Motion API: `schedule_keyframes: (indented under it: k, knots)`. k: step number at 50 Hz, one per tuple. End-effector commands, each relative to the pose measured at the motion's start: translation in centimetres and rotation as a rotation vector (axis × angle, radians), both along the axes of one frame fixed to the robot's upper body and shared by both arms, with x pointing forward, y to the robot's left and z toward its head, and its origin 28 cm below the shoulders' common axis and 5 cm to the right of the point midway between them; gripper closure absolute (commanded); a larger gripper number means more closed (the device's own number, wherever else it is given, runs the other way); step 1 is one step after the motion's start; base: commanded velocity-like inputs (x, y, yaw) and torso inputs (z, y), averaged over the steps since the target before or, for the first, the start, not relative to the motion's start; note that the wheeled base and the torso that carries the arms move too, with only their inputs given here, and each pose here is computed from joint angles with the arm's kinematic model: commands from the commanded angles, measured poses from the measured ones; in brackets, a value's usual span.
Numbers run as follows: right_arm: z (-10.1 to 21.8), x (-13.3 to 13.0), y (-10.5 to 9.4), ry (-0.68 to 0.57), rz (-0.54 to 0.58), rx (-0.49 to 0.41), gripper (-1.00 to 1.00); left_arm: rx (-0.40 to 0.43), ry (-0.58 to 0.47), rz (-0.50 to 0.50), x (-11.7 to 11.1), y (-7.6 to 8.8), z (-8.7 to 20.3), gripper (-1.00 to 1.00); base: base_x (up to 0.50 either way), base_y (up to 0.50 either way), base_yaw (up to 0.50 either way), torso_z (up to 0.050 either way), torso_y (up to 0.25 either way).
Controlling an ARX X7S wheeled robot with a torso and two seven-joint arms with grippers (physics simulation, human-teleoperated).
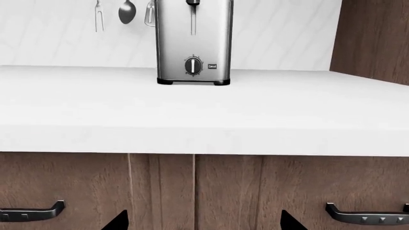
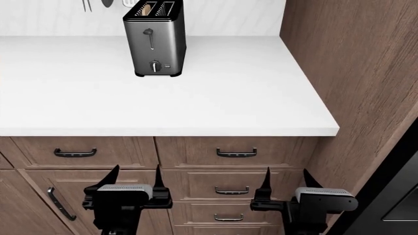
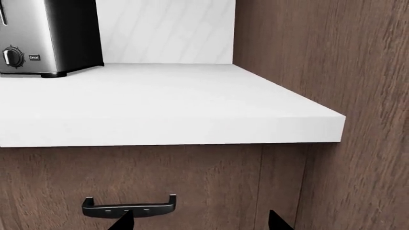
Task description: Push down the lever of the toaster to turn it on.
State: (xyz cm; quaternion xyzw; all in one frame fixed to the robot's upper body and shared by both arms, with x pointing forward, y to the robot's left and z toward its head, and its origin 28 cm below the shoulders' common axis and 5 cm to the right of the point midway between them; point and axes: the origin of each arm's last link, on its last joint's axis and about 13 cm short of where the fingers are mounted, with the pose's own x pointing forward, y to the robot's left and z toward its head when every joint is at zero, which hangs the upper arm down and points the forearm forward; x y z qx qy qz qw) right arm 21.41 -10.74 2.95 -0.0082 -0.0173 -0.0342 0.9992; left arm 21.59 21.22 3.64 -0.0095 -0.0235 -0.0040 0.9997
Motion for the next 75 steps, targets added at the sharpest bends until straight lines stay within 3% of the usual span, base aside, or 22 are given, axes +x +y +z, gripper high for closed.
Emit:
schedule_keyframes:
  k: [1, 6, 9, 14, 25, 75]
  knots:
    - [2.2, 0.2, -0.5, -0.038, 0.003, -0.026, -1.00, 0.012, -0.007, 0.010, 0.2, 0.4, 1.6, -1.00, 0.00, 0.00, 0.00, 0.050, 0.016]
    - [5.2, 0.6, -1.0, -0.061, 0.038, -0.043, -1.00, -0.002, -0.010, -0.012, 0.3, 1.0, 4.7, -1.00, 0.00, 0.00, 0.00, 0.006, 0.000]
    - [7.1, 0.8, -1.3, -0.038, 0.084, 0.039, -1.00, -0.037, -0.018, -0.029, 0.0, 1.3, 7.7, -1.00, 0.00, 0.00, 0.00, 0.000, 0.000]
    - [9.7, 1.2, -2.1, -0.031, 0.076, 0.033, -1.00, 0.004, -0.067, -0.027, 0.0, 1.8, 11.1, -1.00, 0.00, 0.00, 0.00, 0.000, 0.000]
    - [10.5, 1.0, -2.4, -0.063, 0.056, -0.011, -1.00, 0.051, -0.072, 0.001, 0.2, 2.4, 10.4, -1.00, 0.00, 0.05, 0.00, 0.000, 0.000]
    - [10.6, 0.2, -2.1, -0.079, 0.060, -0.023, -1.00, 0.066, -0.080, 0.010, -0.5, 2.7, 10.3, -1.00, 0.00, 0.50, 0.00, 0.000, 0.000]
